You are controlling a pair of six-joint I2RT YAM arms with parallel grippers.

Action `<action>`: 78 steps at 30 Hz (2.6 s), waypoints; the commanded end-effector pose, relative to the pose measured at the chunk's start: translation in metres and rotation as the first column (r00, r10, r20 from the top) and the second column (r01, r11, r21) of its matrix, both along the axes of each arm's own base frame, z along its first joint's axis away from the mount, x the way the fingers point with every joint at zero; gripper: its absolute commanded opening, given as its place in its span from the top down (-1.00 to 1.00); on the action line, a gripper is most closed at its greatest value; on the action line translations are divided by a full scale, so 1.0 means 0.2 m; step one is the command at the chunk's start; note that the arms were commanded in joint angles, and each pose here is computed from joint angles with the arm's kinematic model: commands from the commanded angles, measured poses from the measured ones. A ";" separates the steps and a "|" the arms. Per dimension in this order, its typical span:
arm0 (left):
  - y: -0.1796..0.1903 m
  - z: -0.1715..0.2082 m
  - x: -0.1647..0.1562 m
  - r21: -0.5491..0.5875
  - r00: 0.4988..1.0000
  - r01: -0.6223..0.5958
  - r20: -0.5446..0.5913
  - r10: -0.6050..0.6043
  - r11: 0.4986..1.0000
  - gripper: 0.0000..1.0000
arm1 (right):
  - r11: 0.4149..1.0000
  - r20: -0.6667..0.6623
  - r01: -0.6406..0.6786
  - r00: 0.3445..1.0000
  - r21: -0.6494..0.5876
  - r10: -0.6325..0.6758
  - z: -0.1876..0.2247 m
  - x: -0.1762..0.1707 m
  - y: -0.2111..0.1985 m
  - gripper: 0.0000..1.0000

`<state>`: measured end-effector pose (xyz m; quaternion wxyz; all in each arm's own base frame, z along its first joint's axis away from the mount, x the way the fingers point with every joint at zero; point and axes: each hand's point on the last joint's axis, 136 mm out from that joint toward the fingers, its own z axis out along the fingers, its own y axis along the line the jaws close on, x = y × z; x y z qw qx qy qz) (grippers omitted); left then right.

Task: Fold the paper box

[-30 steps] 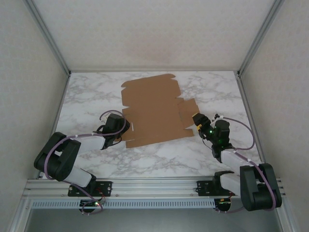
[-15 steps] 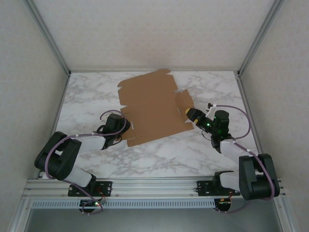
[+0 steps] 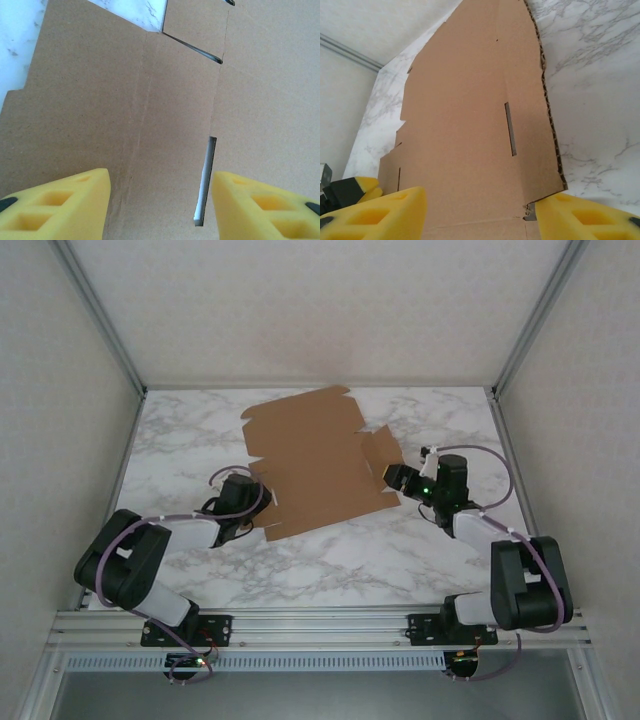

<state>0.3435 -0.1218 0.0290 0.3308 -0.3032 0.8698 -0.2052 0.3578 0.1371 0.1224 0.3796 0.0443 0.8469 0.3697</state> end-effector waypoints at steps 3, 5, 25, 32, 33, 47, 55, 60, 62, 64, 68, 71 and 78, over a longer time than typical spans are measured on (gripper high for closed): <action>0.07 -0.36 -0.34 0.093 0.938 0.079 -0.344 -0.042 0.993 -0.12 | 0.997 0.079 -0.003 0.997 -0.083 0.009 0.06 0.14 0.00 -0.01; 0.08 -0.37 -0.35 0.102 0.932 0.086 -0.359 -0.044 0.991 -0.12 | 0.995 0.076 -0.013 0.997 -0.100 0.021 0.04 0.17 0.00 0.03; 0.12 -0.39 -0.42 0.149 0.912 0.120 -0.406 -0.050 0.982 -0.11 | 0.990 0.105 -0.031 0.993 -0.137 0.046 -0.03 0.35 0.06 0.96; 0.12 -0.15 -0.34 0.211 0.957 0.080 -0.289 -0.016 0.974 -0.46 | 0.984 0.077 0.043 0.997 -0.171 -0.031 -0.05 0.25 -0.02 1.00; 0.12 -0.11 -0.32 0.217 0.962 0.078 -0.274 -0.016 0.973 -0.53 | 0.982 0.079 0.055 0.996 -0.179 -0.042 -0.05 0.23 -0.03 1.00; -0.01 0.02 -0.24 0.258 0.969 0.155 -0.229 -0.096 0.954 -0.63 | 0.968 0.108 0.137 0.987 -0.212 -0.116 0.05 -0.03 -0.06 1.00; 0.05 0.05 -0.25 0.337 0.977 0.121 -0.206 -0.052 0.934 -0.66 | 0.958 0.057 0.117 0.993 -0.263 -0.106 -0.09 -0.34 -0.02 1.00; 0.04 0.14 -0.21 0.362 0.983 0.121 -0.172 -0.061 0.924 -0.71 | 0.940 0.088 0.185 0.982 -0.286 -0.166 -0.05 -0.42 -0.11 1.00; 0.02 0.22 -0.18 0.369 0.987 0.125 -0.140 -0.078 0.921 -0.77 | 0.942 0.084 0.182 0.983 -0.281 -0.165 -0.03 -0.44 -0.11 1.00; -0.05 0.30 -0.16 0.365 0.986 0.158 -0.106 -0.128 0.917 -0.84 | 0.948 0.066 0.178 0.984 -0.264 -0.167 -0.01 -0.44 -0.10 1.00; -0.33 0.46 -0.14 0.422 0.946 0.311 -0.054 -0.319 0.852 -0.92 | 0.963 0.009 0.172 0.985 -0.206 -0.174 0.06 -0.46 -0.07 1.00; -0.56 0.54 -0.19 0.514 0.884 0.410 -0.020 -0.467 0.754 -0.94 | 0.968 -0.002 0.201 0.979 -0.150 -0.204 0.19 -0.43 -0.06 1.00; -0.93 0.57 -0.49 0.776 0.608 0.535 -0.080 -0.790 0.333 -0.99 | 0.970 -0.132 0.202 0.966 -0.137 -0.220 0.25 -0.40 -0.01 1.00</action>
